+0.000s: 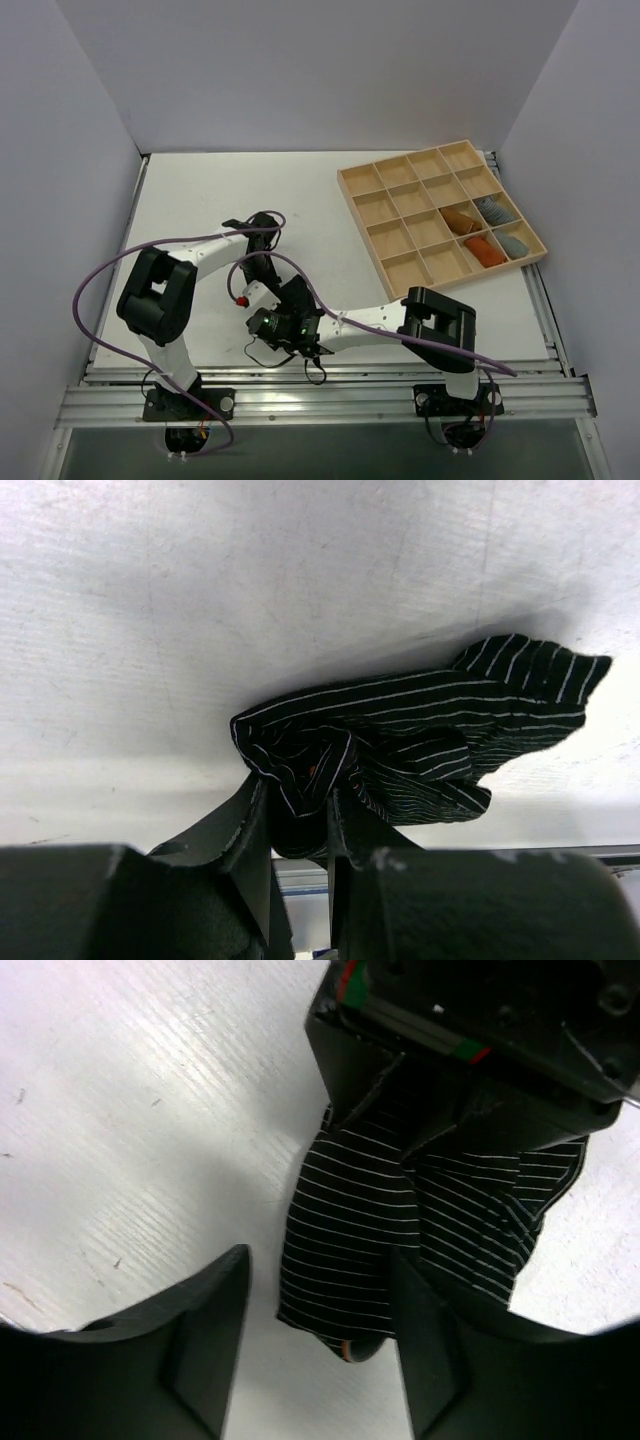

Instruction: Roll the underwear

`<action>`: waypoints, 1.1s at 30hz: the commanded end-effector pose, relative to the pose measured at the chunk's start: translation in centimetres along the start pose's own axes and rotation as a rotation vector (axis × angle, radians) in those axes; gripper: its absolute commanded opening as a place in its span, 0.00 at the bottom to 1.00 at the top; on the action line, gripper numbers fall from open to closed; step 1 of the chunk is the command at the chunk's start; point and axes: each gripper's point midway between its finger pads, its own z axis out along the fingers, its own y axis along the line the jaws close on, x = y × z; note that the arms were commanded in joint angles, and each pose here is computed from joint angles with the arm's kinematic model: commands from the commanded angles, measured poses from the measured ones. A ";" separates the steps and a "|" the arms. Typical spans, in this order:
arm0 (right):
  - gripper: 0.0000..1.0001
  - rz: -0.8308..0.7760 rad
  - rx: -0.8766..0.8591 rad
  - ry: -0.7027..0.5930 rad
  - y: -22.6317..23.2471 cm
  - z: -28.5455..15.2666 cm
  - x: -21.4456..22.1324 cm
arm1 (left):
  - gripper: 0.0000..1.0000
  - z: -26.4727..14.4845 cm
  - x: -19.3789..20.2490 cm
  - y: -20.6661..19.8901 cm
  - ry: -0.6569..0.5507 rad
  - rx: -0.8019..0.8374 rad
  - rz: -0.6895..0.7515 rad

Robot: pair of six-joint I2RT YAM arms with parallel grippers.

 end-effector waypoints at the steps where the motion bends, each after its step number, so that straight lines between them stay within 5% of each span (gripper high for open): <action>1: 0.48 -0.034 0.082 0.077 -1.2 0.7 3.2 | 0.04 0.5 1.7 3.5 0.055 -0.167 -0.002; 4: 0.27 0.000 0.072 0.096 -1.4 0.7 4.8 | 0.10 0.2 2.0 3.5 0.059 -0.159 -0.019; 10: 0.05 0.132 -0.022 0.150 -1.7 1.0 7.6 | 0.29 -0.8 1.9 2.4 0.068 -0.099 -0.040; 19: 0.01 0.359 -0.351 0.175 -0.3 0.6 7.1 | 0.54 -4.5 -2.7 2.2 -0.022 0.001 -0.076; 33: 0.00 0.613 -0.556 0.194 -0.3 1.7 7.8 | 0.63 -6.9 -4.3 0.2 -0.175 0.202 -0.025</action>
